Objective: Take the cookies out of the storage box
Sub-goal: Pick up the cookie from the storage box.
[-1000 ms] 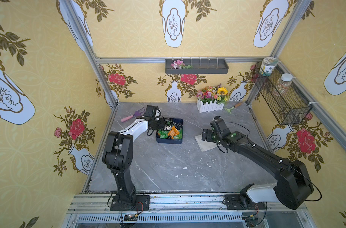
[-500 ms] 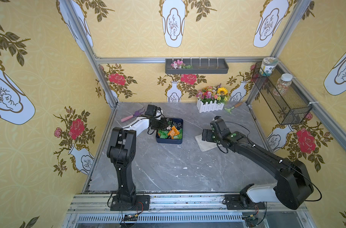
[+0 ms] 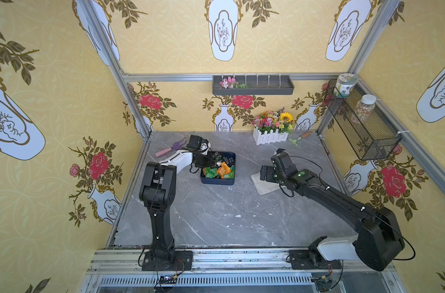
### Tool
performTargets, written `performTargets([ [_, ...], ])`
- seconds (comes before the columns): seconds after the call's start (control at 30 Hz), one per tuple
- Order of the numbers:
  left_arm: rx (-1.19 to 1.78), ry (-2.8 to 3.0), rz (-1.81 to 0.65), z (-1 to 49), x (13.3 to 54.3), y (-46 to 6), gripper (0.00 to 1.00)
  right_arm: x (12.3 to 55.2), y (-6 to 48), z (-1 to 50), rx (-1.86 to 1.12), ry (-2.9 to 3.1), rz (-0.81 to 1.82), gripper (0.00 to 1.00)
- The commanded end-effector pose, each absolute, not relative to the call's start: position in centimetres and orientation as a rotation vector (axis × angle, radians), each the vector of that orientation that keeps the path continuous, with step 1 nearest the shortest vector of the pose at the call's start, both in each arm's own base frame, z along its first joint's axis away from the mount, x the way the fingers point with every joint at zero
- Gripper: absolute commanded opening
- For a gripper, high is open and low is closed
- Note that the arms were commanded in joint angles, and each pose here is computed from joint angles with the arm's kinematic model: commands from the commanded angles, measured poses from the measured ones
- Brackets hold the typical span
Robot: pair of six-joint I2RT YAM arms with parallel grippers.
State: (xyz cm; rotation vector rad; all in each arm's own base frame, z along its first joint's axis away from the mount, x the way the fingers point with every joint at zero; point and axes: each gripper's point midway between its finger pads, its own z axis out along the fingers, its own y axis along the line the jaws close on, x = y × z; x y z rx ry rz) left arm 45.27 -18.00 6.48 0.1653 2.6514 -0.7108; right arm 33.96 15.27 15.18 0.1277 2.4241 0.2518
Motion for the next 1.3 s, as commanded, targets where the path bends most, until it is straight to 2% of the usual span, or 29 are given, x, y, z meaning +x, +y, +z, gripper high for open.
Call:
performTargets([
  [0.0, 0.164, 2.656, -0.730, 6.6, 44.8, -18.0, 0.19, 34.0, 14.9, 15.6, 0.127, 2.413, 0.226, 0.97],
  [0.1, 0.150, 2.642, -0.743, 7.3, 44.8, -18.0, 0.14, 33.9, 14.9, 15.9, 0.126, 2.412, 0.229, 0.97],
  [0.4, 0.076, 2.531, -0.837, 11.9, 44.7, -18.2, 0.08, 33.3, 14.8, 17.1, 0.120, 2.389, 0.259, 0.97],
  [0.6, -0.099, 2.390, -0.922, 16.9, 44.0, -17.5, 0.09, 33.2, 16.4, 18.7, 0.088, 2.368, 0.378, 0.97],
  [0.77, -0.298, 2.228, -1.257, 19.5, 40.5, -18.7, 0.12, 33.2, 20.2, 19.9, 0.032, 2.355, 0.632, 0.97],
  [0.9, -0.441, 2.119, -1.525, 19.9, 37.0, -19.8, 0.09, 32.9, 25.3, 21.0, -0.076, 2.313, 0.936, 0.98],
  [0.97, -0.464, 2.101, -1.586, 19.9, 35.5, -20.6, 0.08, 32.8, 27.2, 21.1, -0.112, 2.298, 1.035, 0.99],
  [1.1, -0.504, 2.096, -1.642, 20.0, 32.8, -22.3, 0.03, 33.2, 29.5, 20.0, -0.090, 2.311, 1.162, 0.88],
  [1.27, -0.596, 2.045, -1.749, 20.0, 30.6, -22.8, 0.00, 33.4, 30.9, 19.6, -0.061, 2.270, 1.303, 0.88],
])
